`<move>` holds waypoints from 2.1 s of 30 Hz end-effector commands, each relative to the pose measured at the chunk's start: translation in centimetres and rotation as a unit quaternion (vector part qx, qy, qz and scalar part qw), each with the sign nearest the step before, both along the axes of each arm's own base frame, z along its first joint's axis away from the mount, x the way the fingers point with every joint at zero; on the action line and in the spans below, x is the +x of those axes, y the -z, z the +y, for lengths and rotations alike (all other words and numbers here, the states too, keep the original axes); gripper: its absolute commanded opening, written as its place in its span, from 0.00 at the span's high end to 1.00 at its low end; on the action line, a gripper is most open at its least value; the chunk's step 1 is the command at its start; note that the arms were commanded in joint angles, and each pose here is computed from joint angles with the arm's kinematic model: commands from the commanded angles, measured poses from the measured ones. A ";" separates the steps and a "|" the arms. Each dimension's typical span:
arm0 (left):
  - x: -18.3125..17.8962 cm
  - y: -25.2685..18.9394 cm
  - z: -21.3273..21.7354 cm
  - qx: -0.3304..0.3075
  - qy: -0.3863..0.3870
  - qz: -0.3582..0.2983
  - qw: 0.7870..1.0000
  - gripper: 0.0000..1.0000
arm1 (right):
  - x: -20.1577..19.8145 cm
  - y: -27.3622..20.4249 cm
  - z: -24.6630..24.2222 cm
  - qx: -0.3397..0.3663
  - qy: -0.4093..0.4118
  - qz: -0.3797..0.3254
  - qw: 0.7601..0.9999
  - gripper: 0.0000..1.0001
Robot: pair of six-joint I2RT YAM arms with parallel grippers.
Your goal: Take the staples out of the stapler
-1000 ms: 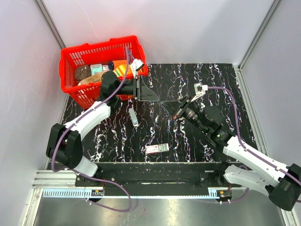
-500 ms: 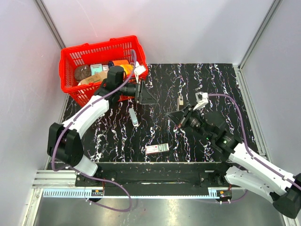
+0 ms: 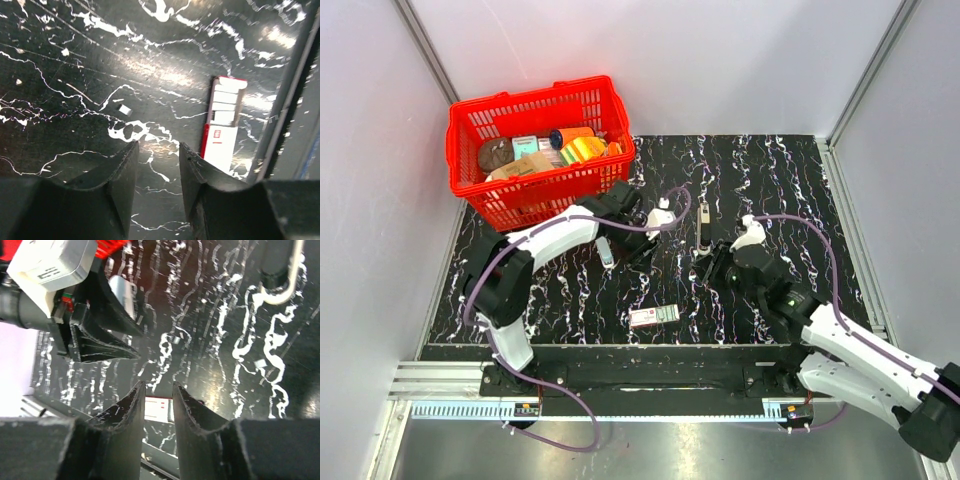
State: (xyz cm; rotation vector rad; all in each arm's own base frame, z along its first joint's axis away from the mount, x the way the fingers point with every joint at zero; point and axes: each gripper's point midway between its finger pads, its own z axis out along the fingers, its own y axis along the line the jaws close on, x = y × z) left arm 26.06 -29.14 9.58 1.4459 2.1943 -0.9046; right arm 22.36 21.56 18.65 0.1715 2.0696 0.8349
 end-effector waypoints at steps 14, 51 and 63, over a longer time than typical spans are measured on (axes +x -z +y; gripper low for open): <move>1.9 3.8 0.0 0.084 0.020 -0.048 0.995 0.50 | 1.5 8.0 -2.4 -0.076 0.045 0.101 0.991 0.53; -6.7 7.2 6.5 0.177 0.127 -0.081 0.973 0.24 | -4.2 14.8 3.6 0.032 -0.107 0.253 0.961 0.82; -7.8 7.5 5.4 0.169 0.138 -0.071 0.973 0.24 | -4.3 15.3 4.7 0.039 -0.124 0.261 0.956 0.85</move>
